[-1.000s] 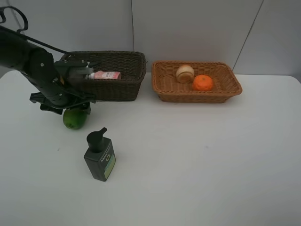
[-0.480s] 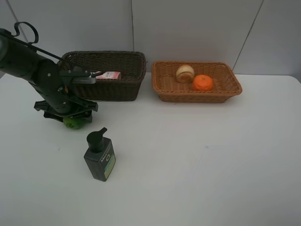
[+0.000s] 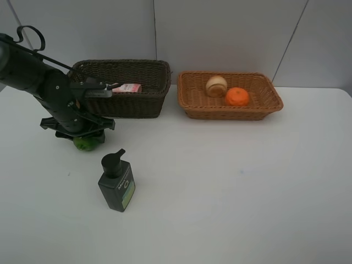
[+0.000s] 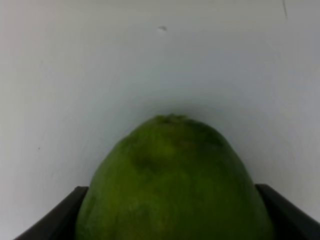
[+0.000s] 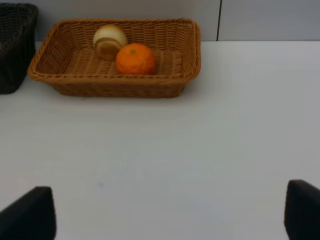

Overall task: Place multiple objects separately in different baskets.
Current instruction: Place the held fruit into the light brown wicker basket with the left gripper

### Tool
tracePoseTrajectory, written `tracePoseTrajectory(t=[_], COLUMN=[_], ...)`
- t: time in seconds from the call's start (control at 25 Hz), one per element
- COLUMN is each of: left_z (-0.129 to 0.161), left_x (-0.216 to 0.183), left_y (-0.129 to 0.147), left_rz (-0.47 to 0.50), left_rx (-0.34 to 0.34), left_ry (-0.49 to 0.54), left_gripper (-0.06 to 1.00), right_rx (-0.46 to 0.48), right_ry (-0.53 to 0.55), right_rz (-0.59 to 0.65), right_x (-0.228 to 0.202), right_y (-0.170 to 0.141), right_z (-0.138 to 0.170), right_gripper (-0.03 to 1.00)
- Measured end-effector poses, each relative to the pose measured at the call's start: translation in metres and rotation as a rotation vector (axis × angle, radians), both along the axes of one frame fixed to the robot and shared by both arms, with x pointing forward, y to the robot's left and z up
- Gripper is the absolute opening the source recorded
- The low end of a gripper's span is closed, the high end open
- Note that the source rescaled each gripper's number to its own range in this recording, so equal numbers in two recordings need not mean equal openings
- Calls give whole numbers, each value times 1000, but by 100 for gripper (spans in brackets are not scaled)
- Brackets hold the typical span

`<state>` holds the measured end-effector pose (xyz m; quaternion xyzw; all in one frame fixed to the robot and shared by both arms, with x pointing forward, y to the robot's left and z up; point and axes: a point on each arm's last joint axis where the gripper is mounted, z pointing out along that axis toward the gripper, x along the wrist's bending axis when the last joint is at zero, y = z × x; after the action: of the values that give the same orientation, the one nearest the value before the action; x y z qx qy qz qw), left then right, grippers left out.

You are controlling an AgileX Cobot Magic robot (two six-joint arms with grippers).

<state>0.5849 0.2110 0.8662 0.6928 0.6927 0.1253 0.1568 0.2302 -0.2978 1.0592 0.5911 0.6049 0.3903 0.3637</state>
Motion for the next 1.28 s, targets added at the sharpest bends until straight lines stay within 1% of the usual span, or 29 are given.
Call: tracePoseTrajectory(t=[0.2, 0.32, 0.4, 0.56, 0.64, 0.72, 0.8, 0.96, 1.04, 1.16, 1.28], left_z=[1, 11, 23, 49, 59, 72, 87, 105, 108, 110, 113], left_x=[0, -2, -5, -7, -6, -3, 1, 15, 24, 40, 55], left_y=[0, -2, -11, -44, -62, -85, -108, -154, -173, -199, -216], left_rz=[0, -6, -39, -163, -216, -291, -367, -487, -527, -569, -580], left_rx=[0, 3, 12, 25, 15, 2, -20, -49, -49, -60, -89], left_ry=[-1, -10, -19, -41, -46, -64, -101, -160, -173, -224, -309], left_gripper=[64, 64, 64, 64, 64, 64, 64, 64, 64, 64, 64], right_rx=[0, 0, 0, 0, 0, 0, 0, 0, 0, 0, 0], right_ry=[0, 0, 0, 0, 0, 0, 0, 0, 0, 0, 0], right_rz=[0, 0, 0, 0, 0, 0, 0, 0, 0, 0, 0], right_x=[0, 0, 0, 0, 0, 0, 0, 0, 0, 0, 0], right_y=[0, 0, 0, 0, 0, 0, 0, 0, 0, 0, 0], right_z=[0, 0, 0, 0, 0, 0, 0, 0, 0, 0, 0], right_gripper=[98, 98, 98, 98, 98, 98, 98, 98, 98, 98, 98])
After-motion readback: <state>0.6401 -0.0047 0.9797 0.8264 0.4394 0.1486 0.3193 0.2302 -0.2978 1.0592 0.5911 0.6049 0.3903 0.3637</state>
